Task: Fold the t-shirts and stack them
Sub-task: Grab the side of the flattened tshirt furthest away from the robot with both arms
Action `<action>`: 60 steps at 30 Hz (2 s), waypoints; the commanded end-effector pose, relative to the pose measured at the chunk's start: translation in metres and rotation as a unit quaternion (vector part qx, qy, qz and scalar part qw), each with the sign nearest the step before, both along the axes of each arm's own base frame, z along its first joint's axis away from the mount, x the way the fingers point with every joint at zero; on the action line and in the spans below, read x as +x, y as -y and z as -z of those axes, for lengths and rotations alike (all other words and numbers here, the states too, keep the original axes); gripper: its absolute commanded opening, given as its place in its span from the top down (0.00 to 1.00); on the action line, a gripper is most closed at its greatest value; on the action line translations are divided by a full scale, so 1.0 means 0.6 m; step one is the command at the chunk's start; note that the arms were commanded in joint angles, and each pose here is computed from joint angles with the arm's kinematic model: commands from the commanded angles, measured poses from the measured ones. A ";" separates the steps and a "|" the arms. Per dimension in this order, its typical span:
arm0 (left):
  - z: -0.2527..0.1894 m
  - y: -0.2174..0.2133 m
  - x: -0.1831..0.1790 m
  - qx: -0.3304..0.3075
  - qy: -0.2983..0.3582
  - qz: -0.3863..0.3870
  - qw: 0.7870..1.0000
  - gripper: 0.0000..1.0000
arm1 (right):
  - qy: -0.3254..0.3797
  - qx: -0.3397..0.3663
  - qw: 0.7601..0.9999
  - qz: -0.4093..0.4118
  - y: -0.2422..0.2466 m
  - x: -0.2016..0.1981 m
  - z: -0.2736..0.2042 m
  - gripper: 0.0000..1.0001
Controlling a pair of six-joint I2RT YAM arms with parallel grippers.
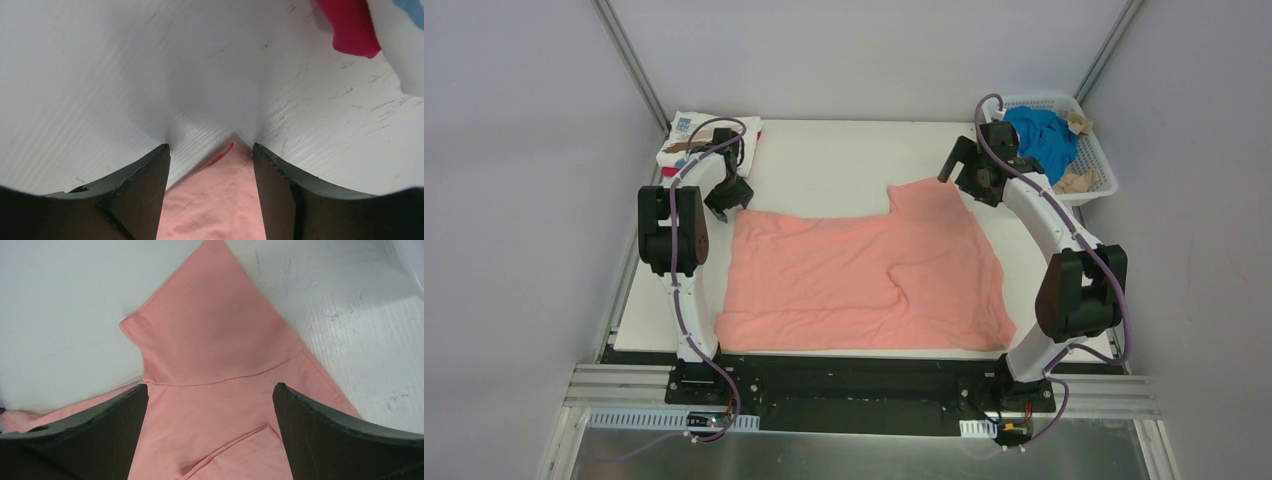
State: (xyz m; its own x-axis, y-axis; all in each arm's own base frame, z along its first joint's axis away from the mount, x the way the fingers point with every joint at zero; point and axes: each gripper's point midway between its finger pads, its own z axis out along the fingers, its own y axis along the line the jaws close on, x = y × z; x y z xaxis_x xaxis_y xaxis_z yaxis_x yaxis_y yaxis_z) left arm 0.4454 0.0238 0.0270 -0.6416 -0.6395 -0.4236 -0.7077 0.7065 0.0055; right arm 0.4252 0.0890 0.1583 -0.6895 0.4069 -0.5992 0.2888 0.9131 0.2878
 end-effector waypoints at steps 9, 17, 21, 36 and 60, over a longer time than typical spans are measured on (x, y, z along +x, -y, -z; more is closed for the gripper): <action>0.027 0.022 -0.014 -0.034 -0.010 -0.001 0.999 0.68 | 0.018 0.016 1.000 0.011 0.002 0.017 -0.023 0.01; 0.027 0.020 -0.033 -0.030 -0.016 0.002 0.999 1.00 | 0.000 0.017 1.000 0.023 0.007 0.032 -0.003 0.01; 0.023 0.014 -0.034 -0.020 -0.014 0.002 1.000 1.00 | -0.014 0.004 1.000 0.015 0.007 0.058 0.018 0.01; 0.012 0.013 -0.030 -0.018 -0.005 0.009 1.000 1.00 | -0.001 -0.058 0.998 0.001 0.008 0.266 0.107 0.07; 0.017 0.020 -0.032 -0.030 -0.001 0.011 0.999 1.00 | -0.115 -0.044 0.991 -0.054 -0.021 0.223 0.197 0.36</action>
